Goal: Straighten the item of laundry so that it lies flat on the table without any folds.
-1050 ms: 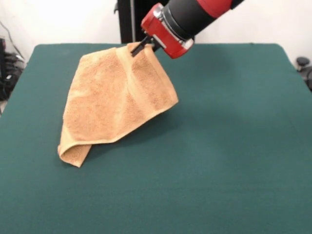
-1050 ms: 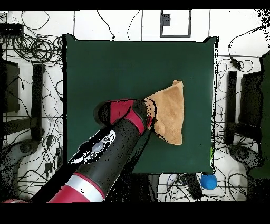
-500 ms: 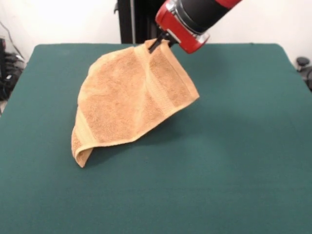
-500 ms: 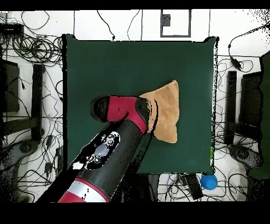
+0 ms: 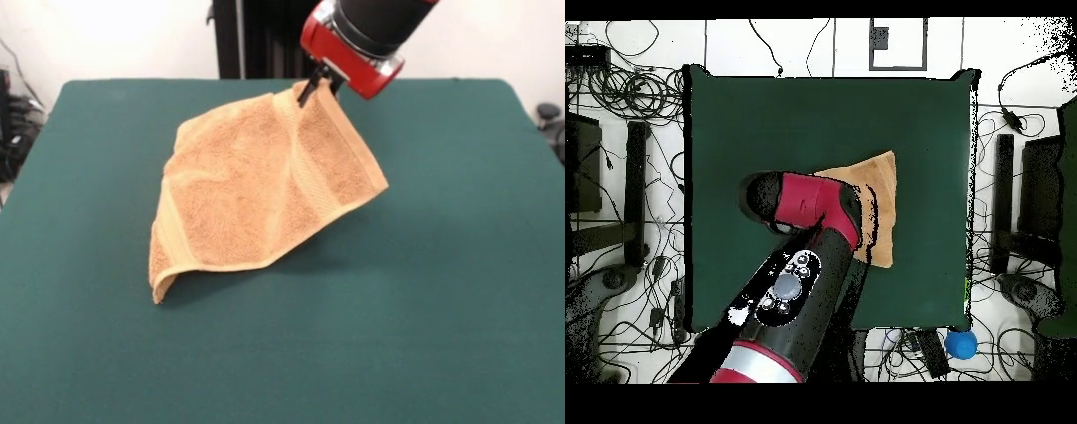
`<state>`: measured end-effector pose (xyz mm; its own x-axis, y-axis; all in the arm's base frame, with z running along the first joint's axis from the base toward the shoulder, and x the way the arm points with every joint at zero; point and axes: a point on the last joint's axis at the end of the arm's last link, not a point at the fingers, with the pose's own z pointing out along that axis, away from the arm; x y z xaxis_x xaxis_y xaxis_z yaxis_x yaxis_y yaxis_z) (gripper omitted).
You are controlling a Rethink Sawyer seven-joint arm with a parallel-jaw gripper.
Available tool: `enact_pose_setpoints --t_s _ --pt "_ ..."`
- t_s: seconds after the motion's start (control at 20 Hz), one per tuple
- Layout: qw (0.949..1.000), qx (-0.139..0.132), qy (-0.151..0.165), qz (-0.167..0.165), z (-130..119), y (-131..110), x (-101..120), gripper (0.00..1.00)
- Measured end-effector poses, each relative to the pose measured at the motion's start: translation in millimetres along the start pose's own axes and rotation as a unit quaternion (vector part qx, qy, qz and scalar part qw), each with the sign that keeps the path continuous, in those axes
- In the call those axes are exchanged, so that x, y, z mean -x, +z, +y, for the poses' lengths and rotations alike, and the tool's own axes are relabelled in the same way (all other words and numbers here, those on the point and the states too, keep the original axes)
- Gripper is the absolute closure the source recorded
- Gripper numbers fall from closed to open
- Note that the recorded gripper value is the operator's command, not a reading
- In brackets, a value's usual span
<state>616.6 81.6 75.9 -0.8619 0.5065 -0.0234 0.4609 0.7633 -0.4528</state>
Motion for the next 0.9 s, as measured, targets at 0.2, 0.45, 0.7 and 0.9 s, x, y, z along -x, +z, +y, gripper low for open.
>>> enact_pose_setpoints --t_s 0.2,0.45,0.7,0.9 --pt "0.9993 0.023 0.017 0.024 -4.2 3.4 2.7 1.00" --pt "0.9980 0.038 0.026 0.044 -9.7 10.1 5.6 1.00" --pt "0.9957 0.055 0.037 0.065 -16.1 16.9 9.2 1.00" --pt "0.9931 0.071 0.046 0.082 -21.2 20.7 13.2 1.00"
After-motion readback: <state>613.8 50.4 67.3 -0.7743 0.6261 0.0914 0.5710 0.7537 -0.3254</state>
